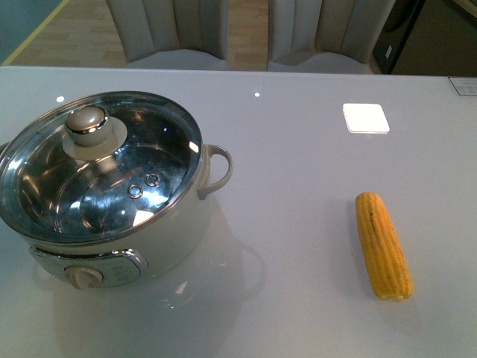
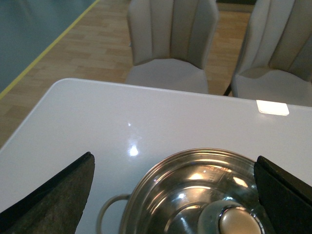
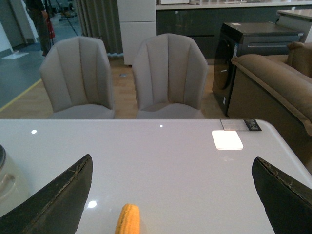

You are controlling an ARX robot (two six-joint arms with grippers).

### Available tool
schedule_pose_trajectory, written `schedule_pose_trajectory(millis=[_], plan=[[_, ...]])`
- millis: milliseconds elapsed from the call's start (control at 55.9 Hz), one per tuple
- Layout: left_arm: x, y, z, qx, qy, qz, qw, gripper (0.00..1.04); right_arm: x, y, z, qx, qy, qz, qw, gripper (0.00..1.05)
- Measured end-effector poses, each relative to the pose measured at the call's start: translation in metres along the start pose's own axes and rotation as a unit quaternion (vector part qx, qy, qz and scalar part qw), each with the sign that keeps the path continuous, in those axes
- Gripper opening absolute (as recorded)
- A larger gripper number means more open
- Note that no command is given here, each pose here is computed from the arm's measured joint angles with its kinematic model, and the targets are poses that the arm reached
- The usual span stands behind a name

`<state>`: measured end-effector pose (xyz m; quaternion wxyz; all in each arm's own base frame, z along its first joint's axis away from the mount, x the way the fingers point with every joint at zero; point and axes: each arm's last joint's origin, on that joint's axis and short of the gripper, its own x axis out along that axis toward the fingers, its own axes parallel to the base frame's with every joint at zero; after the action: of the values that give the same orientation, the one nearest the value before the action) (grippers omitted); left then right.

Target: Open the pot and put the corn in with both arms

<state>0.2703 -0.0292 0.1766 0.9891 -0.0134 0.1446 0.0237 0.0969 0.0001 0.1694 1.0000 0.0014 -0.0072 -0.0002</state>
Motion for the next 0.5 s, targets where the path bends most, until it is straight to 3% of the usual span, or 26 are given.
schedule_pose_trajectory(millis=[501], plan=[[0.056,-0.042,-0.045,0.016,0.025,-0.078,0.997,0.98,0.000,0.000,0.000,0.000,0.000,0.000,1.000,0.96]])
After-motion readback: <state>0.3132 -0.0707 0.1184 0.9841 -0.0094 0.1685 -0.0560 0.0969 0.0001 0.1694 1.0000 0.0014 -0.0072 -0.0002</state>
